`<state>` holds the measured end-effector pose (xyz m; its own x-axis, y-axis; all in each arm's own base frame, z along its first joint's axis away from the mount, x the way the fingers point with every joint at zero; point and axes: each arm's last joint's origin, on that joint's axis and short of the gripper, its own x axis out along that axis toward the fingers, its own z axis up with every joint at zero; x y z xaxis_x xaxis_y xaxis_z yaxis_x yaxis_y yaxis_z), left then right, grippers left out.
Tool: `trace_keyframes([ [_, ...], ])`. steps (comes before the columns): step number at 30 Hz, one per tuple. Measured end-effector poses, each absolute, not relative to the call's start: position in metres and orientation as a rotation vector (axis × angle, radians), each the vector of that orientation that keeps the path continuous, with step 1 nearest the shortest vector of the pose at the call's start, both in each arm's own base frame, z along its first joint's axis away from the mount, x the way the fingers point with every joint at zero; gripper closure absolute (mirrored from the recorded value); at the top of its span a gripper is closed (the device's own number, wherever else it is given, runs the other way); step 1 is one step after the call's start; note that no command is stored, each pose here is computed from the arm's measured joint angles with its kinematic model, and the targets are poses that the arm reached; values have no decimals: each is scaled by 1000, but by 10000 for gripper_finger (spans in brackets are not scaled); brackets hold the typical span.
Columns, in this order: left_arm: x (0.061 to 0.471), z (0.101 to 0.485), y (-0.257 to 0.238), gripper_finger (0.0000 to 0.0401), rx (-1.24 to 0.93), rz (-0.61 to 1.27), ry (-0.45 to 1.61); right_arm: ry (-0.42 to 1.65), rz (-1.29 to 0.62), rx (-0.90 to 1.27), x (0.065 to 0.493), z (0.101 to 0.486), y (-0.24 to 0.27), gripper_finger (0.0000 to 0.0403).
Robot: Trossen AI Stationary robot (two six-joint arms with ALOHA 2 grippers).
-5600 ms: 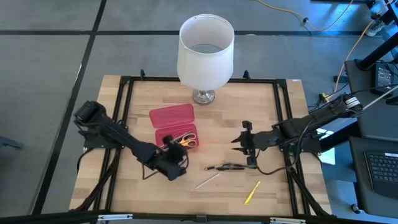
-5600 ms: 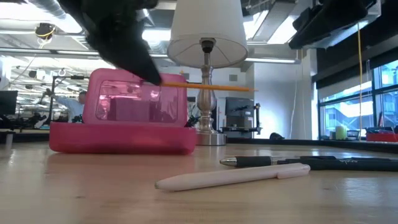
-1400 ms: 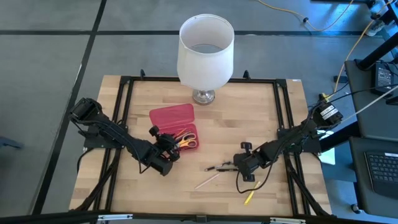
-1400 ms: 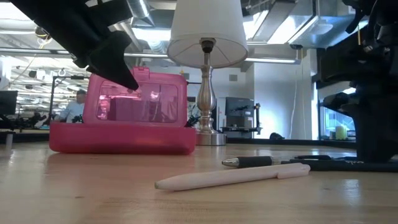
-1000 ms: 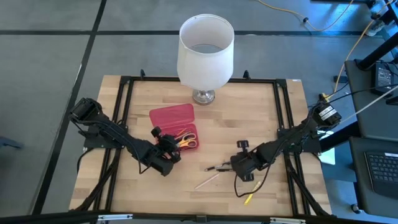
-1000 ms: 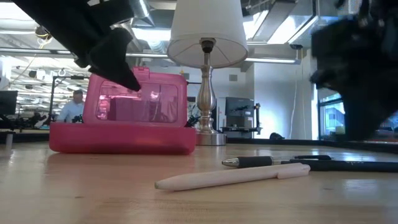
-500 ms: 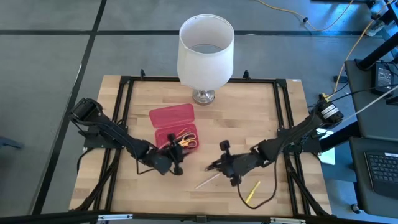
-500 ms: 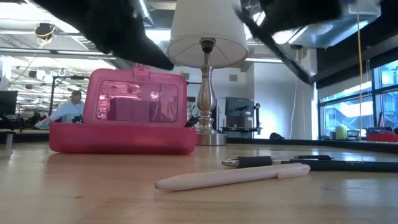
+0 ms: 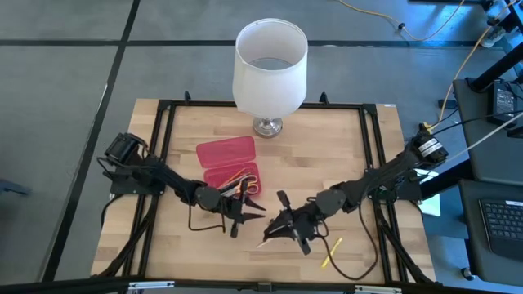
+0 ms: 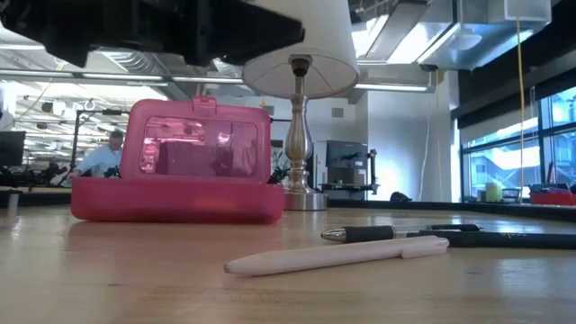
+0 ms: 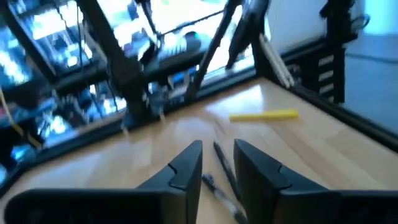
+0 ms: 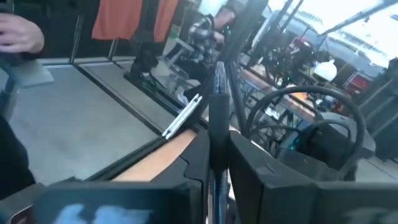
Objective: Pick & place school supplies into a supply box
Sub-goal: Put the right transparent pen into the red supply box
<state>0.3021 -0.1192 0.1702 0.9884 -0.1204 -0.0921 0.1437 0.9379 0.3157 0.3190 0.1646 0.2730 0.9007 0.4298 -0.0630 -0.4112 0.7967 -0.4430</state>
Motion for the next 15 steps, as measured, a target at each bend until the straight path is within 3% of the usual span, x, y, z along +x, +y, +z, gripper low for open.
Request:
trace_keyframes([
  [9, 306, 171, -113, 261, 274, -157, 54, -98, 409, -452, 342, 257, 151, 352],
  [15, 306, 175, -114, 246, 258, -170, 15, -64, 404, -453, 351, 245, 142, 352],
])
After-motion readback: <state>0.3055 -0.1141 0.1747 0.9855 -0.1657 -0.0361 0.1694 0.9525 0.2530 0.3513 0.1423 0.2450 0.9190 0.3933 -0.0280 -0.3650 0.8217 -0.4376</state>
